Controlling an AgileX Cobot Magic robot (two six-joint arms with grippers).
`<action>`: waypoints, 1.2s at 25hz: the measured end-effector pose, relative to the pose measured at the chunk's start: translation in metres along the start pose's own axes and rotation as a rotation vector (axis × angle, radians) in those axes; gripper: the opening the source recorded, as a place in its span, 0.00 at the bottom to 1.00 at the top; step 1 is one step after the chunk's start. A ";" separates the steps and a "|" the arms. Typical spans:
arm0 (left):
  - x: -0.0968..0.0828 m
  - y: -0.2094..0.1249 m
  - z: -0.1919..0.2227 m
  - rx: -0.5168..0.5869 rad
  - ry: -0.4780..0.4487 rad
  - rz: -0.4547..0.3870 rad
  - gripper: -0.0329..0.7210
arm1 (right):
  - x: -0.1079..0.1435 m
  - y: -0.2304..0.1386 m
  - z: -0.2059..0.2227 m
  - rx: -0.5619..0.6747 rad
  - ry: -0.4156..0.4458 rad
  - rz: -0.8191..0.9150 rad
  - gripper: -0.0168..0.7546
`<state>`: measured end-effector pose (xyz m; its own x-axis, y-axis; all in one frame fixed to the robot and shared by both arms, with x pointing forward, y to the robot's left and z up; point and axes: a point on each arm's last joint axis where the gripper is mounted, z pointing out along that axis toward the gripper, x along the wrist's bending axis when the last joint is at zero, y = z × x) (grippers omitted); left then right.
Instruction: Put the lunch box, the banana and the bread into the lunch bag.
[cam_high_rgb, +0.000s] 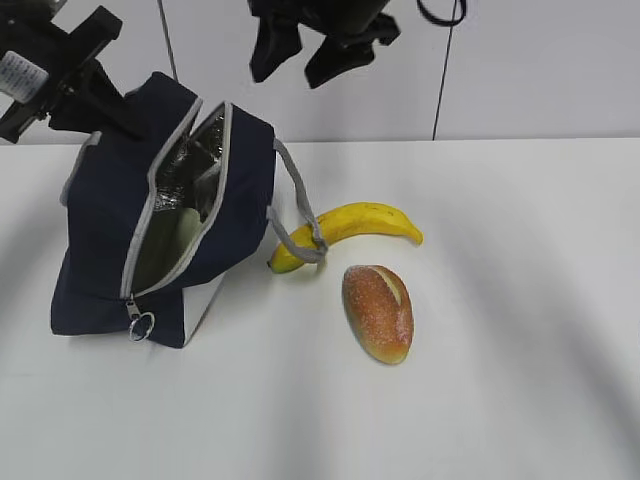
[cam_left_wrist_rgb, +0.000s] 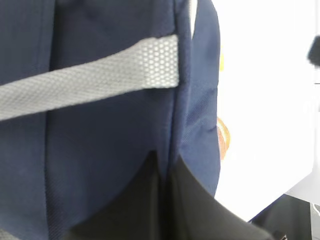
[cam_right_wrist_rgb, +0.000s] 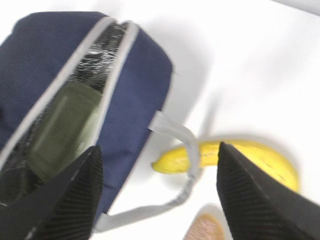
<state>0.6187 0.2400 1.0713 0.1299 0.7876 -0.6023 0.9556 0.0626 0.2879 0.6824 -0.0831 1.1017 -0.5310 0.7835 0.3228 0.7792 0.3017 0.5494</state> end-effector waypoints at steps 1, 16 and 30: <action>0.000 0.000 0.000 0.001 0.000 0.000 0.04 | -0.001 0.001 -0.009 -0.007 -0.055 -0.015 0.70; 0.000 0.000 0.000 0.004 0.000 0.000 0.04 | -0.032 -0.058 -0.019 0.247 -0.317 0.010 0.70; 0.000 0.000 0.000 0.005 0.000 0.001 0.04 | -0.039 -0.060 -0.011 0.152 -0.385 0.410 0.70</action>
<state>0.6183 0.2400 1.0712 0.1304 0.7879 -0.6019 0.9569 0.0590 0.2845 0.6522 -0.1376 1.0645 -0.0384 0.9853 0.1665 0.9498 -0.0158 0.3125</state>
